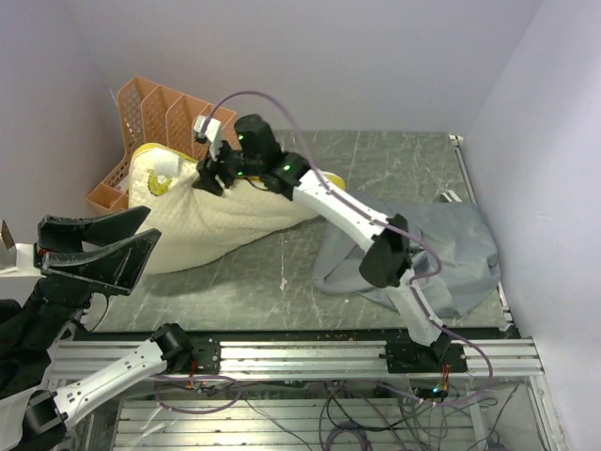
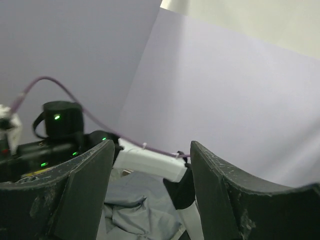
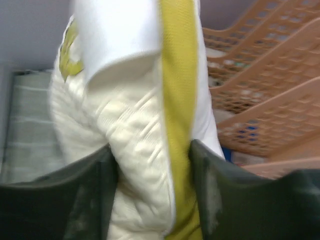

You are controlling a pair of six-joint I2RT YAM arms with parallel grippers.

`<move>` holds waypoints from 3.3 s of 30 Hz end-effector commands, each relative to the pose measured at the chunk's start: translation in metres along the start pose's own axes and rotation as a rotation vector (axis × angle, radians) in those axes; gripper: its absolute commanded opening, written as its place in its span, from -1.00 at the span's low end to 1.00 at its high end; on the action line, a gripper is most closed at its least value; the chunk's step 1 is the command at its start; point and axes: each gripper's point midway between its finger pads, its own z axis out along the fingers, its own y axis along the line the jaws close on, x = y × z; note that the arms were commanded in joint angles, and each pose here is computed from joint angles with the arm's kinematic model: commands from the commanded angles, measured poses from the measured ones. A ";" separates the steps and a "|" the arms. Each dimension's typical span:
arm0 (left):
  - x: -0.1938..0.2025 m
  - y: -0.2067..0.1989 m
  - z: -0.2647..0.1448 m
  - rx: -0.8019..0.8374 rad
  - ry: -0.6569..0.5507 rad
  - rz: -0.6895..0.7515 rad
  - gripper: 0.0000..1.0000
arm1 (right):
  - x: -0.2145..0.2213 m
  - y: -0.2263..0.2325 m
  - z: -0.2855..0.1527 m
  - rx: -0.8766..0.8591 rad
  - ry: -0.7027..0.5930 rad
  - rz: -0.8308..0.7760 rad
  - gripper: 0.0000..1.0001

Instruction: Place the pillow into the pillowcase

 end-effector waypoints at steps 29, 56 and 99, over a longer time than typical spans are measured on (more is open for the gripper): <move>0.293 0.128 0.064 -0.302 0.679 0.219 0.62 | 0.084 -0.007 -0.223 -0.018 0.199 -0.056 0.90; 0.484 0.349 0.024 -0.718 1.290 -0.045 0.92 | 0.195 -0.069 -0.324 0.267 0.223 0.330 0.80; 0.234 0.176 0.084 0.148 0.931 0.809 -0.86 | 0.274 -0.083 -0.332 0.421 0.456 0.334 0.54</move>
